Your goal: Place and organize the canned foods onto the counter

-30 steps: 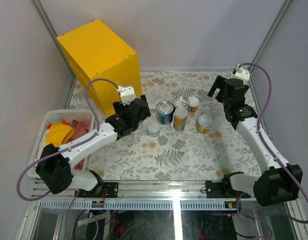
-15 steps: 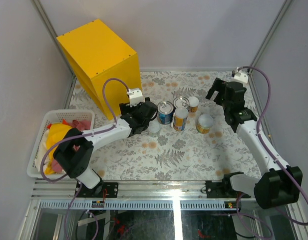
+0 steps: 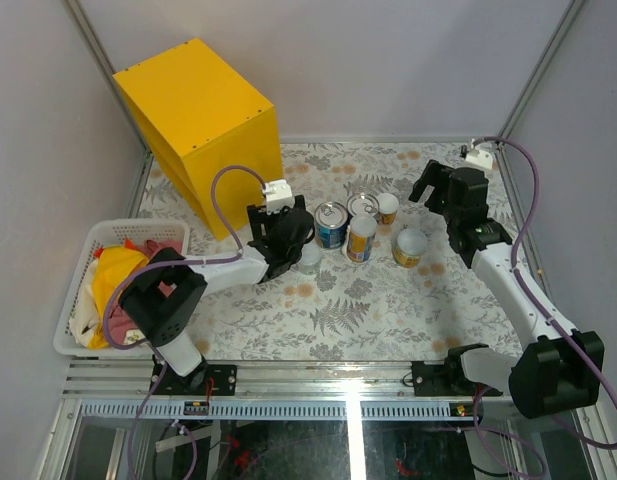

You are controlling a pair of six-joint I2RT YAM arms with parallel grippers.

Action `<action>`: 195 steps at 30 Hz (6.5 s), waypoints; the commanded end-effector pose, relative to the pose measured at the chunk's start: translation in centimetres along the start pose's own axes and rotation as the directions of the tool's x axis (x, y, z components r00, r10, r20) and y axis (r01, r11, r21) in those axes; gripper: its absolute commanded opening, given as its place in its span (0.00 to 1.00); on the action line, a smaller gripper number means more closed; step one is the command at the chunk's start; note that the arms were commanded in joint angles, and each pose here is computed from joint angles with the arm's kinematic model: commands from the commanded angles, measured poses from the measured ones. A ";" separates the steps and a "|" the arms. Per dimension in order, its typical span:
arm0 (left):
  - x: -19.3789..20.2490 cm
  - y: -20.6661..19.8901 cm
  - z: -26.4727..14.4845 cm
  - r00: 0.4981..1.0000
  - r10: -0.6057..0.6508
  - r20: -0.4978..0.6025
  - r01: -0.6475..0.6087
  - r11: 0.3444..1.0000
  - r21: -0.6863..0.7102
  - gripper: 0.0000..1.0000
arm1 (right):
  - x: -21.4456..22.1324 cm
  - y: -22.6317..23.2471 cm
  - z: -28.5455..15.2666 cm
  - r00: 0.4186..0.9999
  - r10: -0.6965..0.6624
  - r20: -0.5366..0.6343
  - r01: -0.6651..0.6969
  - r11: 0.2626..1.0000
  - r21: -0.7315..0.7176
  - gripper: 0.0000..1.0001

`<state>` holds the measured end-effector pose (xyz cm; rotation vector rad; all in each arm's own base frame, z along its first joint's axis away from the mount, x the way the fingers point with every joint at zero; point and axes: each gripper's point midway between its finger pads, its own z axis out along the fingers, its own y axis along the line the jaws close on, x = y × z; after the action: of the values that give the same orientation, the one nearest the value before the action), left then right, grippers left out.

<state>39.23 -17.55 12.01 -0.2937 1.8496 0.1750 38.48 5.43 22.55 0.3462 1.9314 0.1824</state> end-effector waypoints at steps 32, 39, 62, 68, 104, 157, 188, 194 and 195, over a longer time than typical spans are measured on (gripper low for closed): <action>-19.4 -1.8 -8.7 0.960 -0.112 0.255 0.052 0.972 0.230 0.00 | -2.9 1.2 -2.1 0.992 -0.020 0.127 0.025 0.999 -0.040 0.91; -27.5 -1.9 -12.5 0.953 -0.119 0.278 0.040 0.961 0.273 0.00 | -5.3 1.4 -2.5 0.989 -0.050 0.139 0.051 0.999 -0.008 0.91; -43.3 3.7 -12.7 0.884 -0.068 0.463 0.098 0.994 -0.040 0.00 | -10.4 6.8 -1.7 0.987 -0.028 0.156 0.053 0.986 -0.159 0.89; -44.1 6.0 -9.2 0.887 -0.127 0.444 0.184 0.979 -0.088 0.00 | -11.4 8.1 -0.2 0.988 -0.024 0.156 0.052 0.982 -0.180 0.89; -38.0 14.1 2.6 0.946 -0.155 0.284 0.238 0.927 -0.288 0.14 | -10.4 13.5 4.8 0.992 -0.004 0.124 0.040 0.958 -0.284 0.89; -26.3 15.1 -12.1 0.867 -0.401 0.297 0.461 0.871 -0.168 0.97 | -8.1 14.4 4.0 0.996 -0.017 0.086 0.046 0.939 -0.342 0.89; -18.4 15.6 -3.1 0.907 -0.172 0.384 0.212 0.975 -0.064 0.99 | -8.5 15.6 5.1 0.997 -0.005 0.083 0.036 0.928 -0.372 0.90; -18.4 16.0 -1.3 0.906 -0.128 0.402 0.172 0.982 -0.074 0.99 | -8.4 16.1 5.9 0.997 0.002 0.077 0.027 0.924 -0.381 0.90; -18.4 16.0 -1.1 0.905 -0.128 0.406 0.172 0.983 -0.072 0.99 | -8.4 16.1 6.0 0.997 0.003 0.076 0.027 0.924 -0.382 0.89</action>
<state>37.65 -0.76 27.78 -0.4603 1.4928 0.2372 48.58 16.48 28.73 0.0984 1.8742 0.4630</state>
